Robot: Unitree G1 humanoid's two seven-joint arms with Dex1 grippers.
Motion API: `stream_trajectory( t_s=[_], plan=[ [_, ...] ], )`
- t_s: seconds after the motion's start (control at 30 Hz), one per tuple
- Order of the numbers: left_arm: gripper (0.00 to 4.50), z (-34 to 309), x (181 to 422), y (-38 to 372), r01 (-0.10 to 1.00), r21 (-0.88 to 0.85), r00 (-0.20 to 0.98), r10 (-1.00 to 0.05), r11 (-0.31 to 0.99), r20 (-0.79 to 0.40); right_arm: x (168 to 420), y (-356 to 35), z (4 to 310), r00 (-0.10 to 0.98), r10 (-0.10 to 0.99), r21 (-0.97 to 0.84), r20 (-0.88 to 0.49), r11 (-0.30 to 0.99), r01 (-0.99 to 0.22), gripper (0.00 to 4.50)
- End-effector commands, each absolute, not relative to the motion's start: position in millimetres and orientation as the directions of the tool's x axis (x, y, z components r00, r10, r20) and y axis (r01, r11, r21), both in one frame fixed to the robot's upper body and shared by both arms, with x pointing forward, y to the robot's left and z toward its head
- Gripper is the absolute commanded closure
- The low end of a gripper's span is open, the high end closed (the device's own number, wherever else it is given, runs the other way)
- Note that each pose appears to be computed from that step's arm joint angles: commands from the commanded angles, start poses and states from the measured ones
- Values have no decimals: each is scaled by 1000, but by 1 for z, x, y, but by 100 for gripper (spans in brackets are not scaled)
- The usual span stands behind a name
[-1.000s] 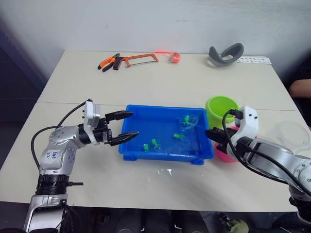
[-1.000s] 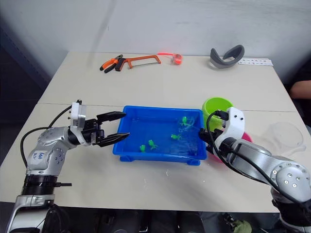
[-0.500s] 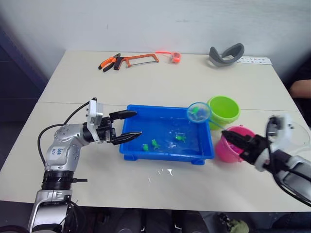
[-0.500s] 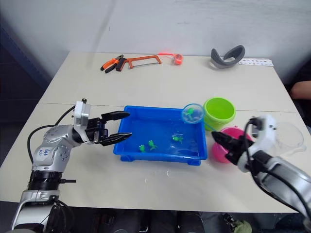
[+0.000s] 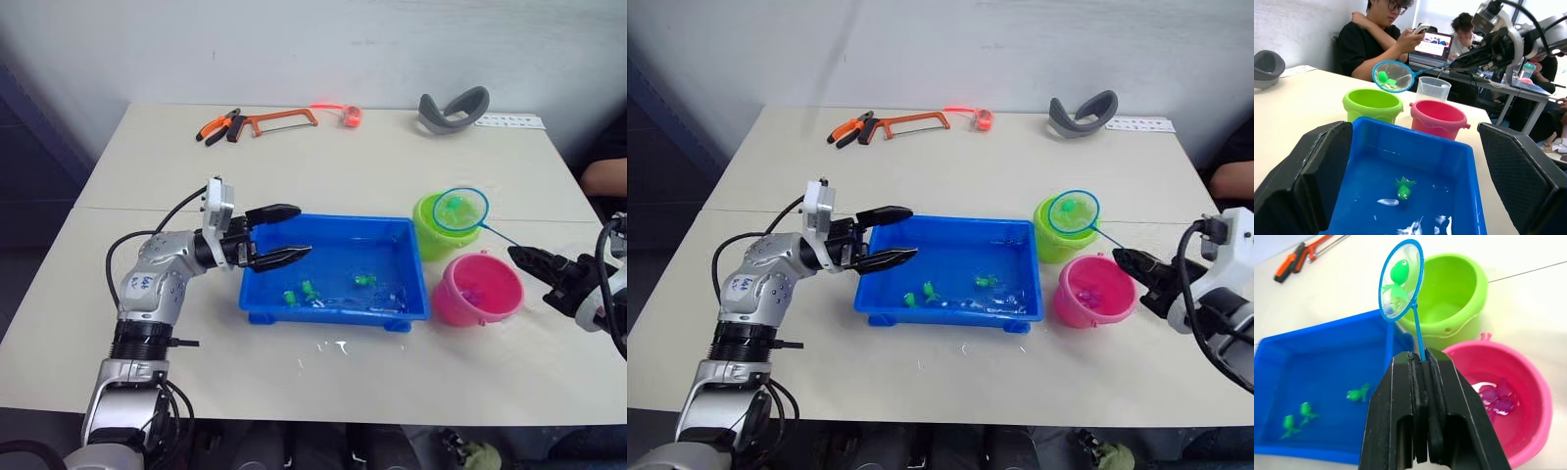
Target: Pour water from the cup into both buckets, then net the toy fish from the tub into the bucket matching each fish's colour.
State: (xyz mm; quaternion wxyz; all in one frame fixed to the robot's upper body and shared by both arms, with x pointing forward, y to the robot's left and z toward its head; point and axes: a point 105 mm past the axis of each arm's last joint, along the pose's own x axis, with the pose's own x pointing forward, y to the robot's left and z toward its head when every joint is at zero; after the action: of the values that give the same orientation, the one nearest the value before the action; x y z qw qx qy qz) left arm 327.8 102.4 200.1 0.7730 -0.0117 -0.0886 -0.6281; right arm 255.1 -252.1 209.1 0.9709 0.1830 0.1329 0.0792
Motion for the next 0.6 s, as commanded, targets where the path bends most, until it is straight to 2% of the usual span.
stream_trajectory(
  t_s=[0.03, 0.27, 0.5, 0.6],
  plan=[
    [5, 210, 322, 91, 974, 132, 163, -972, 186, 168, 266, -260, 218, 975, 142, 248, -173, 964, -97, 450],
    [5, 210, 318, 86, 973, 144, 157, -972, 183, 176, 279, -272, 220, 992, 59, -48, -112, 997, -64, 450],
    [5, 211, 318, 87, 972, 152, 153, -971, 182, 181, 281, -267, 206, 989, 83, -278, -125, 954, -115, 450],
    [5, 211, 319, 88, 971, 154, 154, -971, 183, 183, 282, -269, 200, 991, 59, -372, -119, 923, -100, 450]
  ],
)
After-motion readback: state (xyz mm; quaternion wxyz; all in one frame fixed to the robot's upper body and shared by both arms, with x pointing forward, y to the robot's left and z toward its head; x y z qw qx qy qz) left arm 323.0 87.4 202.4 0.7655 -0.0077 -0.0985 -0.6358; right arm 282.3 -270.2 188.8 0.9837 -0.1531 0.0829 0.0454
